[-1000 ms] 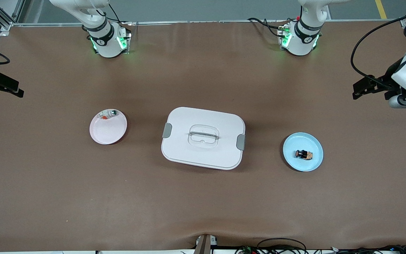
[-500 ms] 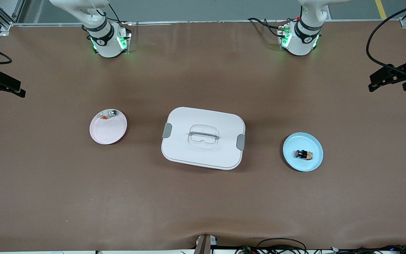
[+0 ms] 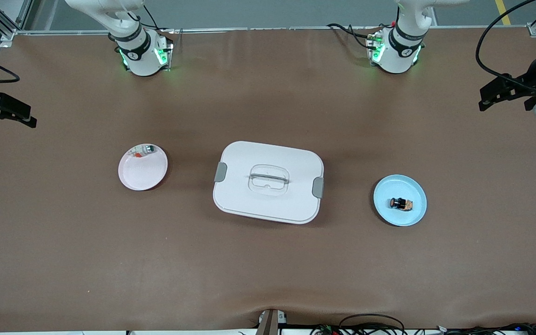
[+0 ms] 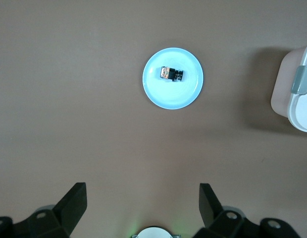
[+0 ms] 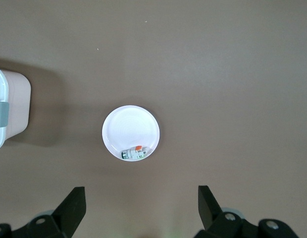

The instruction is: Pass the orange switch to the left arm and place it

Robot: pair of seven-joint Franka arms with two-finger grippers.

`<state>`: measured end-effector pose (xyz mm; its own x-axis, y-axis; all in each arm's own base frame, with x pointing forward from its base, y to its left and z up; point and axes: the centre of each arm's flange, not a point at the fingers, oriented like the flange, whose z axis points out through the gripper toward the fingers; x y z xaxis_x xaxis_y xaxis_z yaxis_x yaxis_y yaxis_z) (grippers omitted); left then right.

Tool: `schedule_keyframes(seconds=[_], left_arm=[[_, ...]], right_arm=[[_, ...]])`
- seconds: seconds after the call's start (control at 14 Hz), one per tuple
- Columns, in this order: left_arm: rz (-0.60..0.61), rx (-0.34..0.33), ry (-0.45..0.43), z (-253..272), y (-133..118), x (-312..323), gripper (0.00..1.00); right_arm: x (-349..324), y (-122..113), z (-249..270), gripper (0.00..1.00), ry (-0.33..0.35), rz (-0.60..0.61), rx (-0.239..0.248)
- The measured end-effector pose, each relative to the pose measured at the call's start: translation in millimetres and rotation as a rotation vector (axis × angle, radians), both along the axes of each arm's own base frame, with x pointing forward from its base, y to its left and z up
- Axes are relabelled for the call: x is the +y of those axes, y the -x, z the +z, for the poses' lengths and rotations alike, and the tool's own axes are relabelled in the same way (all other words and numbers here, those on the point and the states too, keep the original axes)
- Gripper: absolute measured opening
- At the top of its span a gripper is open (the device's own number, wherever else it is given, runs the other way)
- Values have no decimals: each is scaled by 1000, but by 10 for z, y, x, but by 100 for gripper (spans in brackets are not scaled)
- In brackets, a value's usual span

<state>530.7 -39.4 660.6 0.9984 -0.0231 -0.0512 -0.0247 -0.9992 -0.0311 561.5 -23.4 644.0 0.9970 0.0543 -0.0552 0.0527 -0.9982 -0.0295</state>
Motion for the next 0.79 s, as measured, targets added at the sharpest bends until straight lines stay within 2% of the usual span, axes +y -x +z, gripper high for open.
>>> schedule_keyframes(seconds=[0.43,0.79], left_arm=[[54,-31,-5,77,274,-59,100],[68,-25,-7,13,288,-116,100]], right_arm=[[-1,-12,30,100,1,4,-21],[-1,-16,38,100,2,5,-27]])
